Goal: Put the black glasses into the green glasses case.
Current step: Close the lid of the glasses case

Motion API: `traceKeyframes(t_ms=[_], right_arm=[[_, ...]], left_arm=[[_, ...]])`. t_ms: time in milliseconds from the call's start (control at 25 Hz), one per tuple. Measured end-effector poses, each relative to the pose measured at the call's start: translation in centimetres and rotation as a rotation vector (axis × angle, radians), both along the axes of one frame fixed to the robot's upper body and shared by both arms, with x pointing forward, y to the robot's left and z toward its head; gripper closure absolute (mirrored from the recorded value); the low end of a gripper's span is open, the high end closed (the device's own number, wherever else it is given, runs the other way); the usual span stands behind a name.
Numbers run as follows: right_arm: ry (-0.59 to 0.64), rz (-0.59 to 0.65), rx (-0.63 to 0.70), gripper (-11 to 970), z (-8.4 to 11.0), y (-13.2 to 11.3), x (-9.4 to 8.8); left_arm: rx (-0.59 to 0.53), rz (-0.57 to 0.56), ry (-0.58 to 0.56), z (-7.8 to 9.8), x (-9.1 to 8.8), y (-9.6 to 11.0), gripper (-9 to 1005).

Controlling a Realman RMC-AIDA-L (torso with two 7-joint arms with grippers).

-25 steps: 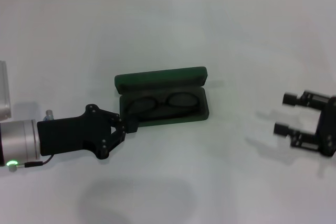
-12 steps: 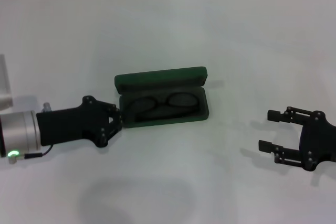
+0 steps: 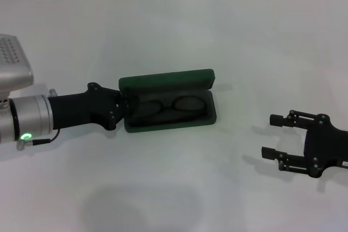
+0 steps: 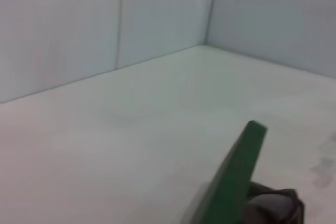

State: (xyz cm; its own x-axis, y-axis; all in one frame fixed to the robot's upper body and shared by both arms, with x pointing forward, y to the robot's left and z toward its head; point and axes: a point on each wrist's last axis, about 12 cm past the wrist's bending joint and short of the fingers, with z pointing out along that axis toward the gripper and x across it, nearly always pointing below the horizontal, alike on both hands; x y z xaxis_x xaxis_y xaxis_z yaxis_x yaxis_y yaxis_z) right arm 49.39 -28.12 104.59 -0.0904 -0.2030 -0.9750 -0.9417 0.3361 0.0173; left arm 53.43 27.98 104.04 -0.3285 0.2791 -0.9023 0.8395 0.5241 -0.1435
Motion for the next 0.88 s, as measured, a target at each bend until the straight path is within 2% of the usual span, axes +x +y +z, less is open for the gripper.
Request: traceKeyframes(t_ms=[360, 880], right_arm=[[0.0, 0.001, 0.0, 268, 0.0, 0.0, 0.0], [0.001, 0.01, 0.008, 273, 0.1, 0.4, 0.2]], left_arm=[[0.047, 0.055, -0.008, -0.2, 0.9, 0.3, 925], [0.091, 0.083, -0.067, 0.9, 3.4, -0.5, 923]])
